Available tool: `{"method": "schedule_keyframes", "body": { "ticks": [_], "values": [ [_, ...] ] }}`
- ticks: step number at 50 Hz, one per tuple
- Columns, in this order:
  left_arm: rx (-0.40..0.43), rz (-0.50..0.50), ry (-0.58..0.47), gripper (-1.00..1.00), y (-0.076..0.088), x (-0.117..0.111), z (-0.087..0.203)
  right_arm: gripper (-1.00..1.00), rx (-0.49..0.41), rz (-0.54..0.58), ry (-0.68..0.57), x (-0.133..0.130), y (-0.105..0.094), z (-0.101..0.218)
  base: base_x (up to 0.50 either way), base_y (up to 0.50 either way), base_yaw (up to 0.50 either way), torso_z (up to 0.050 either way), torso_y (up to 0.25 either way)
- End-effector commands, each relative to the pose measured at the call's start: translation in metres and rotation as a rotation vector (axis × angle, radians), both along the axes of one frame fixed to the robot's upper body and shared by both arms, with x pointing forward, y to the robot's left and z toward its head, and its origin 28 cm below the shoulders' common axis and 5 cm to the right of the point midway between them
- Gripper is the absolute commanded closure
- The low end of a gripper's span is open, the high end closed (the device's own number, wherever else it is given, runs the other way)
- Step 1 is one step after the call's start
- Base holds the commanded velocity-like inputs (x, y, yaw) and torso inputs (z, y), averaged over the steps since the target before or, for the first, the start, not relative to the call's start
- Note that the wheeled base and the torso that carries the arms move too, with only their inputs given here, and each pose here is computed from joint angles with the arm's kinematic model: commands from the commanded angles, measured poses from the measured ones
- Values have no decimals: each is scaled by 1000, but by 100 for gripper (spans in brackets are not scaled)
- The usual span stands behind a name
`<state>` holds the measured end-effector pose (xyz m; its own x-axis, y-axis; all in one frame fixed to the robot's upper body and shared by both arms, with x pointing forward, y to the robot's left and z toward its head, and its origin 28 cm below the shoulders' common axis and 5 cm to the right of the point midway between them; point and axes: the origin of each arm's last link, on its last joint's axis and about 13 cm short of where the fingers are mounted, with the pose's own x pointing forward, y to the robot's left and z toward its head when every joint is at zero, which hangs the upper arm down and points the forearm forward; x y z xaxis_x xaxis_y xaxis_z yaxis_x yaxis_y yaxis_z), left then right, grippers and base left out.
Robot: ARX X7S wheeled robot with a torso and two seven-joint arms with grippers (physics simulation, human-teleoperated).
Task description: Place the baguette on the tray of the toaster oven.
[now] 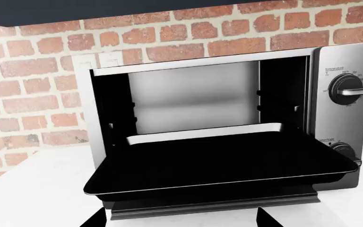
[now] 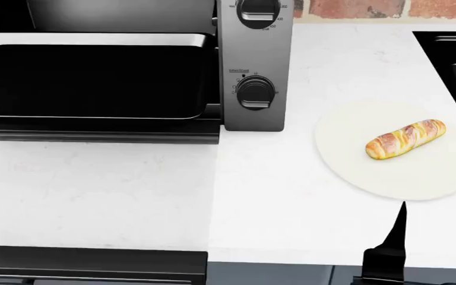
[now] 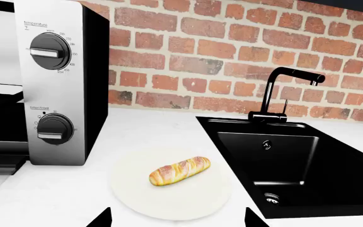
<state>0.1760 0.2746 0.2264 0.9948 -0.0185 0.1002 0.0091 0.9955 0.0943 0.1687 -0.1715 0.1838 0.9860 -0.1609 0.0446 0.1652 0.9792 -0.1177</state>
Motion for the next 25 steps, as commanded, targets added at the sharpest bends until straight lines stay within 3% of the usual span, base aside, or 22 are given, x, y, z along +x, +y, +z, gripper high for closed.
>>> {"method": "schedule_keyframes", "body": {
  "ticks": [1,16,25],
  "values": [
    [8,-5,2,-100,-2,-1,0,-100,-1,1,-2,0,-1,0,188,82,0,0,0],
    [14,-19,-5,-100,-3,-4,3,-100,3,-10,-6,-1,-2,-1,235,56,0,0,0],
    [-28,-21,4,-100,-6,-5,13,-100,12,-11,-2,1,-2,-3,253,3,0,0,0]
  ]
}}
